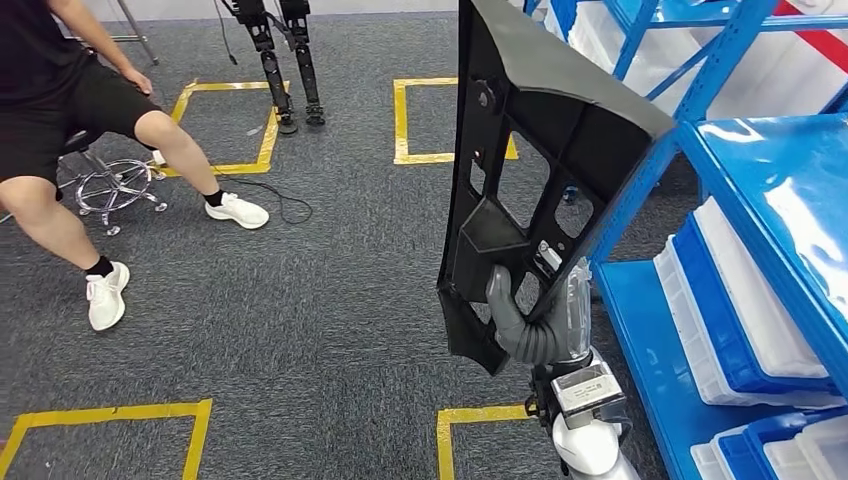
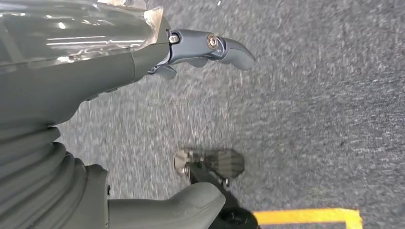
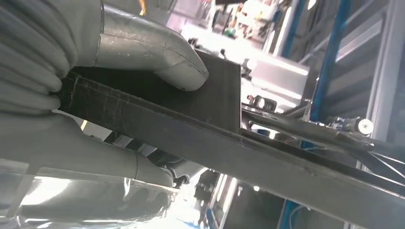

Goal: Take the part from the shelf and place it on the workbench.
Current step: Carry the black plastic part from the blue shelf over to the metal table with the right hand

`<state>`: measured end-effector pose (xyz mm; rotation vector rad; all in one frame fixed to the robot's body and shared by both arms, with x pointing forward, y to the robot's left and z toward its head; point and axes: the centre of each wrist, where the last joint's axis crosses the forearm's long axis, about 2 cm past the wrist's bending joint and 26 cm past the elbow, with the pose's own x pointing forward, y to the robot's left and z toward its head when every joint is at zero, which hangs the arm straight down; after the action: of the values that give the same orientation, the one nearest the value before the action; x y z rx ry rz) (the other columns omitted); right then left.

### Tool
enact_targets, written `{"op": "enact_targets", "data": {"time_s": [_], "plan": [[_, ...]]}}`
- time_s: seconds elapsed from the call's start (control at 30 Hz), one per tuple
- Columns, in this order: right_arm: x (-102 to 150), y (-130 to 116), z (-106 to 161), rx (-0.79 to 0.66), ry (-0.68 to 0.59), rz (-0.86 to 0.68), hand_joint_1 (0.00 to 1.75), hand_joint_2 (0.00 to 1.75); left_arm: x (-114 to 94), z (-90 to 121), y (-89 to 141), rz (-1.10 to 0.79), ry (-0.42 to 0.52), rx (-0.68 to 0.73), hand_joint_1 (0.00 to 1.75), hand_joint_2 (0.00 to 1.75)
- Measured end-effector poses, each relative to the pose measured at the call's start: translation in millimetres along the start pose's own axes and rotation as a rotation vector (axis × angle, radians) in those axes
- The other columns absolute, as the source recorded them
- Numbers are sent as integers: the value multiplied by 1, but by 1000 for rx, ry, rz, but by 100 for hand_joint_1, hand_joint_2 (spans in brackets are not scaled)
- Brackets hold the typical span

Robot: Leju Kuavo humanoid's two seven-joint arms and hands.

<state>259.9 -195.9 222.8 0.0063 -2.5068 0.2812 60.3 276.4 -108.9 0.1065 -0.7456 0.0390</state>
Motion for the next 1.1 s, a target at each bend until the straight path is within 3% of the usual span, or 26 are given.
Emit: {"op": "enact_targets", "data": {"time_s": [1.1], "plan": [[3,0,6,-1,-8,0,175,175,-1,1,1,-4,-1,-21,0,175]]}}
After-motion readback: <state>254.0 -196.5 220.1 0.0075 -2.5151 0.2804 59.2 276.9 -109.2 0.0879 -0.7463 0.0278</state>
